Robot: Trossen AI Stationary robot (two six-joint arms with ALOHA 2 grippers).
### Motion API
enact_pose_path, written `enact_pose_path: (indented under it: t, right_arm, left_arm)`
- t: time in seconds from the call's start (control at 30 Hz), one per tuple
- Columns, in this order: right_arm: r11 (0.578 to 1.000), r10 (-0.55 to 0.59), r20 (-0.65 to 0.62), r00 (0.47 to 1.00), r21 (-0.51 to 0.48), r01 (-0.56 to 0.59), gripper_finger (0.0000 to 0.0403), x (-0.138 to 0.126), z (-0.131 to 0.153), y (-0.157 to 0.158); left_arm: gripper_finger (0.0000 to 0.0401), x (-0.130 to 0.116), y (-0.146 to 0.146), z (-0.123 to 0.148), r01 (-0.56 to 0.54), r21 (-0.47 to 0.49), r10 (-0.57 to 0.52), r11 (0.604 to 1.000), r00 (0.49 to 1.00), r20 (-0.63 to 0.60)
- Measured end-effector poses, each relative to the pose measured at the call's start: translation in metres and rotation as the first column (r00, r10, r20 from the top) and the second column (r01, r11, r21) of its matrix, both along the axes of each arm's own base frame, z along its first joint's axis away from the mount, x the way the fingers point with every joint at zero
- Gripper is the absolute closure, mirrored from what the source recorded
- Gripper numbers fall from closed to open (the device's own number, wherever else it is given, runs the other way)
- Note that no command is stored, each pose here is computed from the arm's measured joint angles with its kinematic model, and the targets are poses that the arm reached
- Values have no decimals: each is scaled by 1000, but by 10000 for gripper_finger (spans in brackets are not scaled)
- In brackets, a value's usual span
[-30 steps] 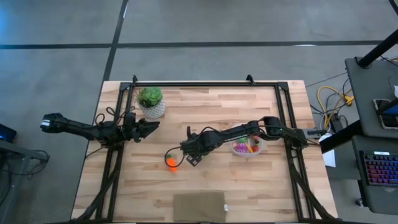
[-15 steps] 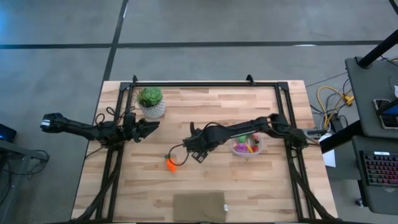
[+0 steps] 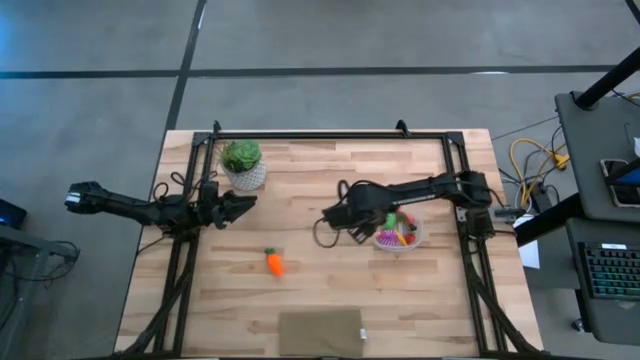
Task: Pick and placing Produce into tupperware
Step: Put the green cabbage into the transparent container, then put the orange carrot into the transparent container
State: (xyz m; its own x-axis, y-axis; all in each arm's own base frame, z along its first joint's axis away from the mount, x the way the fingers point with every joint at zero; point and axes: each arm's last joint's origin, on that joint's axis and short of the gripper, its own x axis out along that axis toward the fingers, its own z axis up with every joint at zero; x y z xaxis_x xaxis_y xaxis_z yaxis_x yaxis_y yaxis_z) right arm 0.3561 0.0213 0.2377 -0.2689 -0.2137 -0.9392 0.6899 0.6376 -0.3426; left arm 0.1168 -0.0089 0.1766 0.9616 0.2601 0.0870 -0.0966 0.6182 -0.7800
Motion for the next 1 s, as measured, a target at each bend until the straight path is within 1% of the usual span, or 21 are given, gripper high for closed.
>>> enact_pose_path:
  t: [0.1, 0.2, 0.27, 0.3, 0.37, 0.47, 0.53, 0.67, 0.77, 0.87, 1.0]
  right_arm:
    - [998, -62, -38, 997, -10, 62, 152, -23, -6, -5]
    - [988, -152, -37, 988, 0, 152, 155, -50, -2, -6]
    - [977, -213, 5, 977, 27, 212, 156, -64, -2, -5]
    - [971, -238, 47, 970, 48, 235, 157, -69, -2, -3]
    - [957, -285, 127, 950, 86, 276, 157, -77, -3, 0]
    - [937, -348, 202, 915, 114, 331, 155, -86, -4, 4]
    - [932, -361, 202, 910, 95, 349, 150, -92, -7, 6]
    - [930, -368, 156, 917, 63, 363, 140, -103, -20, 5]
    - [931, -365, 139, 921, 56, 360, 131, -104, -31, 5]
    - [930, -367, 190, 911, 74, 359, 120, -99, -36, 6]
    - [937, -347, 228, 910, 39, 347, 104, -98, -34, 5]
  left_arm:
    - [182, 0, -1, 0, 22, 2, -22, 1000, 1000, 2]
    - [182, 0, -1, 0, 51, 5, -51, 999, 999, 1]
    - [182, 1, -2, 0, 69, 7, -69, 998, 998, -1]
    - [182, 1, -2, 0, 70, 7, -70, 997, 998, -2]
    - [183, 1, -2, -1, 71, 8, -70, 997, 997, -10]
    - [182, 1, -2, -2, 71, 9, -70, 997, 997, -17]
    - [182, 1, -2, -2, 70, 10, -70, 997, 997, -19]
    - [182, 1, -2, -2, 71, 10, -70, 997, 997, -20]
    - [183, 1, -2, -2, 70, 11, -70, 997, 997, -24]
    - [183, 1, -2, -2, 70, 10, -70, 997, 997, -23]
    - [182, 1, -2, -2, 70, 10, -70, 997, 997, -23]
